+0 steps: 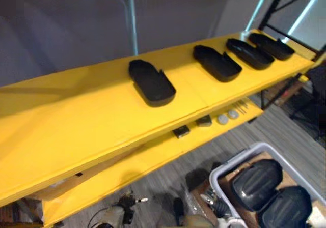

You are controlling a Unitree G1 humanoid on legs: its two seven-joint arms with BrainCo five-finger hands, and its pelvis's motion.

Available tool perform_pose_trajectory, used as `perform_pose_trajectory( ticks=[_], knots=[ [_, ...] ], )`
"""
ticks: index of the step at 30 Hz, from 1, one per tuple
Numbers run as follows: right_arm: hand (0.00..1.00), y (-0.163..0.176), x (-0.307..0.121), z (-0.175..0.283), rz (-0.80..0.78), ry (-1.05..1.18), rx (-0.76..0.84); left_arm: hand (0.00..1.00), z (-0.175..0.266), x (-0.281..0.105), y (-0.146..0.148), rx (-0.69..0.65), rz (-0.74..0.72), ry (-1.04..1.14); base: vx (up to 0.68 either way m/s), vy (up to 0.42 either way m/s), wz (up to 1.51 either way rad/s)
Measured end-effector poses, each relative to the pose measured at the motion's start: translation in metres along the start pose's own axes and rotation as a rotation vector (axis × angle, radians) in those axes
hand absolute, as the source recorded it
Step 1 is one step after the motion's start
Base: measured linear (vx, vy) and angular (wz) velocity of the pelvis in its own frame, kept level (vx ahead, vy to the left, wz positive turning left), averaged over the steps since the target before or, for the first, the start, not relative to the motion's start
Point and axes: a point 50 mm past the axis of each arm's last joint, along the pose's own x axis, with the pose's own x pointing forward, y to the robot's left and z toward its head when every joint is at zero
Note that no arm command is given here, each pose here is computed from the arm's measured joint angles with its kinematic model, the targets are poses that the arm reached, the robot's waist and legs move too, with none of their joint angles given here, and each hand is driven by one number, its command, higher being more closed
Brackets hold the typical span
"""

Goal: Walk over and take plastic housings, then place them on the shelf

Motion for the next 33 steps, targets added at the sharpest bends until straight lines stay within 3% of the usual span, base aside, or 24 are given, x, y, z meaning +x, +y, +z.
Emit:
perform_pose_trajectory(
  ticks=[6, 10, 18, 23, 28, 33],
  knots=[
    [0.0, 0.003, 0.004, 0.004, 0.042, 0.014, -0.101, 0.0, -0.014, -0.001, -0.002, -0.011, -0.022, 0.069, 0.08, -0.005, -0.08],
    [0.0, -0.002, 0.009, 0.012, 0.071, 0.033, -0.193, 0.0, -0.029, -0.005, 0.003, -0.131, 0.022, 0.082, 0.05, 0.001, -0.95],
    [0.0, -0.008, -0.003, 0.009, -0.02, -0.085, -0.001, 0.0, -0.024, -0.005, 0.01, -0.17, 0.079, 0.038, -0.08, 0.103, -0.72],
    [0.0, -0.018, -0.013, 0.002, -0.023, -0.076, -0.11, 0.0, -0.043, -0.012, 0.022, -0.403, 0.19, 0.049, 0.03, 0.014, -0.76],
    [0.0, -0.018, -0.002, 0.025, 0.007, -0.13, -0.241, 0.0, -0.057, -0.016, 0.03, -0.464, 0.237, 0.096, 0.01, -0.095, -0.86],
    [0.0, 0.014, 0.014, 0.039, 0.079, -0.168, -0.254, 0.0, -0.095, -0.031, 0.044, -0.475, 0.29, 0.204, 0.45, 0.121, -0.51]
  ],
)
